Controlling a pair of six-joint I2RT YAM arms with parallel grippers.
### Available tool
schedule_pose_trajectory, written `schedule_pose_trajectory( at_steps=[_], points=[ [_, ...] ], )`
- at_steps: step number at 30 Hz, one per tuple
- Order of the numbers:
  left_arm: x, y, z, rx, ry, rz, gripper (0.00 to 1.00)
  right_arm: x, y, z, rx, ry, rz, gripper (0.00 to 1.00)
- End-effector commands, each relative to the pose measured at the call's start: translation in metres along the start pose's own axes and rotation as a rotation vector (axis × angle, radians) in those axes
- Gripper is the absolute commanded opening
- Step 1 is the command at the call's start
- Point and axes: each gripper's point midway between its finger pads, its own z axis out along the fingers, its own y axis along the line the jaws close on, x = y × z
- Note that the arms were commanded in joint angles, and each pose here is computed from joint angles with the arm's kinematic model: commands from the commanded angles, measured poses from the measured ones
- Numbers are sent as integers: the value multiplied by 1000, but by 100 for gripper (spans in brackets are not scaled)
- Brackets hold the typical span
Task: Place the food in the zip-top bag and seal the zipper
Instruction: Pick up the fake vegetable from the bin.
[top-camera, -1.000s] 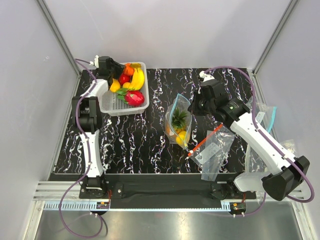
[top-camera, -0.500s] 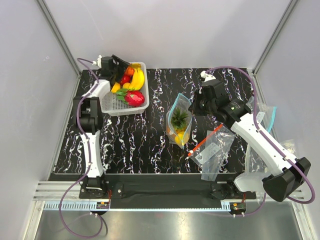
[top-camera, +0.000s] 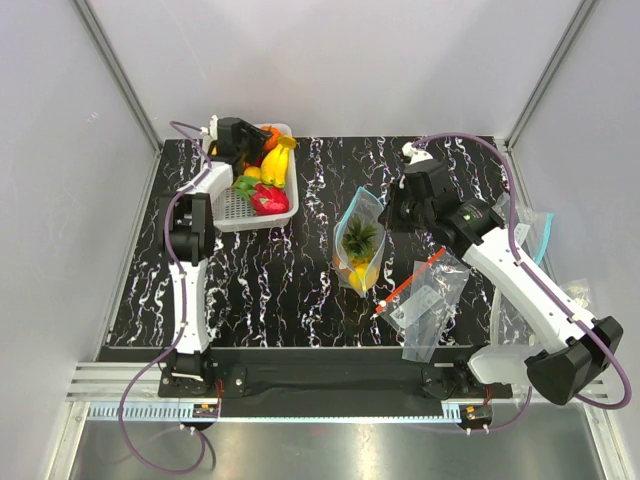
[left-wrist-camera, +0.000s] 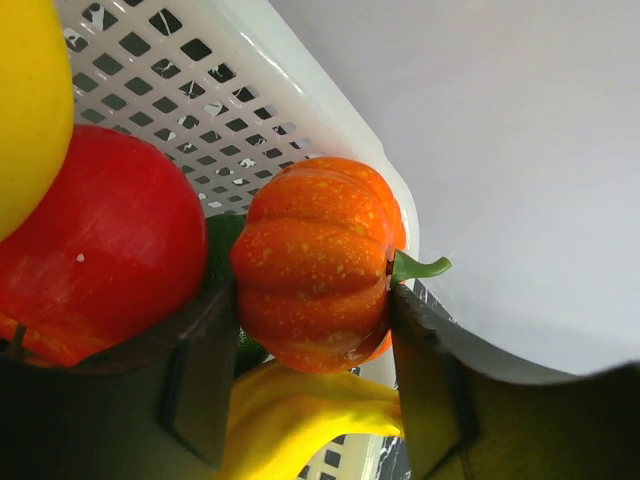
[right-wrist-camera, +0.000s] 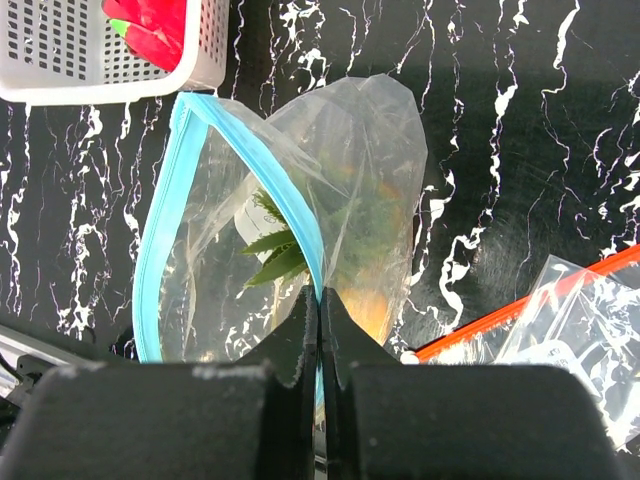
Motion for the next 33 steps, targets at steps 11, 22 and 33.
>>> schedule_pose_trajectory(
  at_steps=[11, 22, 33],
  points=[
    [-51, -51, -90, 242, -153, 23, 33, -17, 2, -16, -19, -66, 4, 0],
    [-41, -59, -230, 331, -203, 236, 33, -13, 0, -13, -3, -36, -11, 0],
    [106, -128, -391, 564, -72, 556, 33, -24, 3, -14, 11, -45, -7, 0]
  ],
)
